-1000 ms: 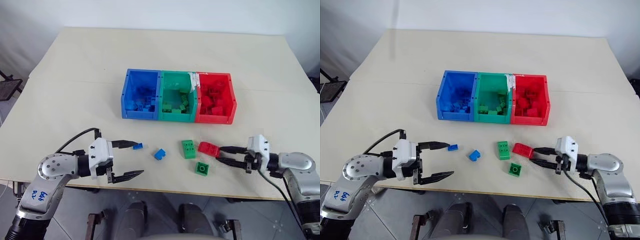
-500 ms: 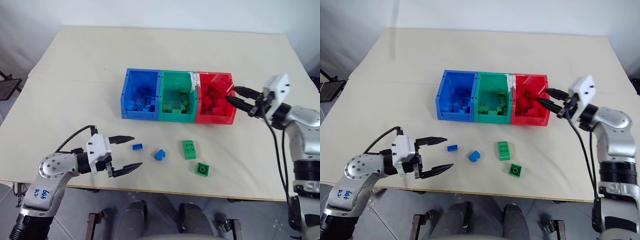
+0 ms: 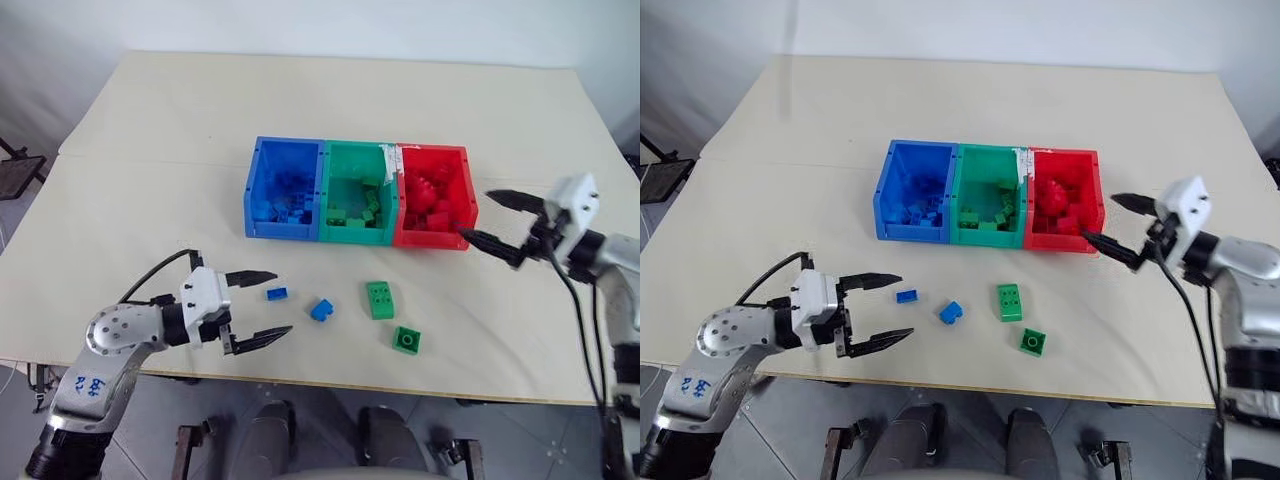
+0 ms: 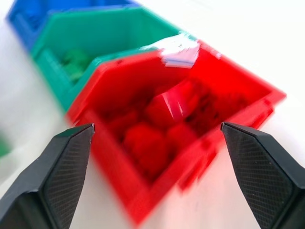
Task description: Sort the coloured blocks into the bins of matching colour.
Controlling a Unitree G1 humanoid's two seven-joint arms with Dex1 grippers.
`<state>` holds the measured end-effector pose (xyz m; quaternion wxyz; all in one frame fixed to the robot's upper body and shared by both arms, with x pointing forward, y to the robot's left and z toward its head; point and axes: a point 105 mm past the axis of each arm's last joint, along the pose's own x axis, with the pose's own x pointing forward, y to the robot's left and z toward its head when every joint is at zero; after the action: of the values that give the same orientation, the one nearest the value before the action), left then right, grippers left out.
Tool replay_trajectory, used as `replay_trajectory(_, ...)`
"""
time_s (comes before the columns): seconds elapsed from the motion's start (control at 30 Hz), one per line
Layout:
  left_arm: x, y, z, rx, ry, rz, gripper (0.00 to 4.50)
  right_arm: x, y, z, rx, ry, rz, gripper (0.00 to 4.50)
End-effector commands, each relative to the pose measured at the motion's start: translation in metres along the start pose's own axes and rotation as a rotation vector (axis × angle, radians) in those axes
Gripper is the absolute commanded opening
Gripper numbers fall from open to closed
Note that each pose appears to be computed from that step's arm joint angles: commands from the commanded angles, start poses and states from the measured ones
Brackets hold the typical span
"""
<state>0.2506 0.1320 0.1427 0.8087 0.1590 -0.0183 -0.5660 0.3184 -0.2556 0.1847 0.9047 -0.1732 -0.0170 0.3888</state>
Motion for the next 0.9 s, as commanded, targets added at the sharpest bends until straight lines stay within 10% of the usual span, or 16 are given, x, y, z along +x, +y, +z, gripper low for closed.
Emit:
replay_trajectory(0.03,0.008,-0.002,-0.002,0.017,-0.007,-0.061,4.5,-0.021,0.02,0.002,-0.062,-0.022,0.056,4.48)
replay_trajectory(0.43,0.012,0.006,-0.003,0.016,-0.01,-0.111,4.5,-0.086,0.049,-0.042,-0.026,0.123,0.109,4.48)
replay_trajectory(0.9,-0.037,0.007,-0.018,0.033,0.046,0.062,4.5,0.008,0.108,0.01,-0.025,-0.049,0.587,4.48)
